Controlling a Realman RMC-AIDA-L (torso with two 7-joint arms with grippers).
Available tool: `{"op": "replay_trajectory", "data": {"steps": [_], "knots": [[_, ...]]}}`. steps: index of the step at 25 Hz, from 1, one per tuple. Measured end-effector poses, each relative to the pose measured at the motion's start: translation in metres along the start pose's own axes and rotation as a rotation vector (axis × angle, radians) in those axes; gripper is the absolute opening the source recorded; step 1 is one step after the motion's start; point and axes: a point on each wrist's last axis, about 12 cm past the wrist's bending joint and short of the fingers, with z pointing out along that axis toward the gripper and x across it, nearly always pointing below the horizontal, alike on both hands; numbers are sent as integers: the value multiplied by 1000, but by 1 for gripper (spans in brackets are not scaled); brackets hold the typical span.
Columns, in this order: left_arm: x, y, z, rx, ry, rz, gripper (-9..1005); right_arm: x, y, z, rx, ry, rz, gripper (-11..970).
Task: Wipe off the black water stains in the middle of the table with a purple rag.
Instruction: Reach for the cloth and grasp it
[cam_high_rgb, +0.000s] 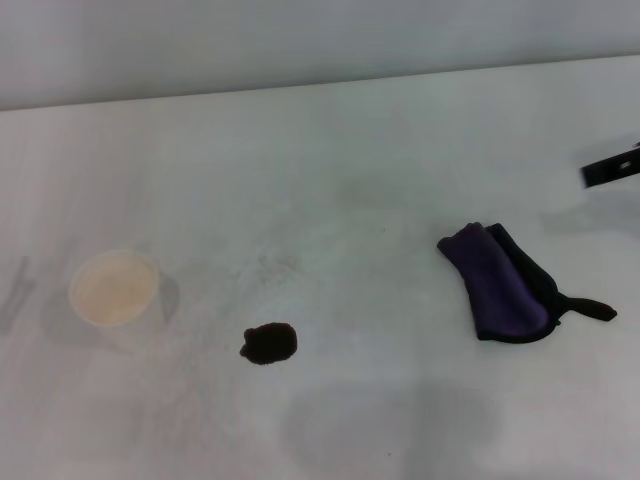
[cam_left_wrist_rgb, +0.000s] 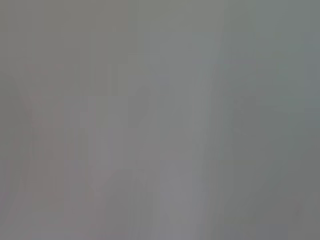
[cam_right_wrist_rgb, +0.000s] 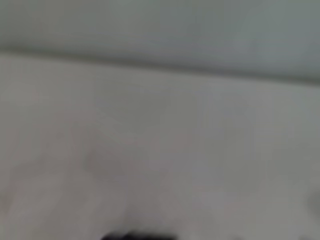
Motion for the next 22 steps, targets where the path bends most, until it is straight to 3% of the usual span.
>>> {"op": "replay_trajectory", "data": {"steps": [7, 13, 22], "knots": [[-11, 14, 21, -2, -38, 60, 879, -24, 70, 44, -11, 132, -47, 840], [-17, 24, 25, 0, -44, 92, 880, -27, 89, 62, 1, 185, -36, 839], [-23, 36, 35, -1, -38, 135, 879, -25, 99, 92, 96, 301, -41, 804]]}}
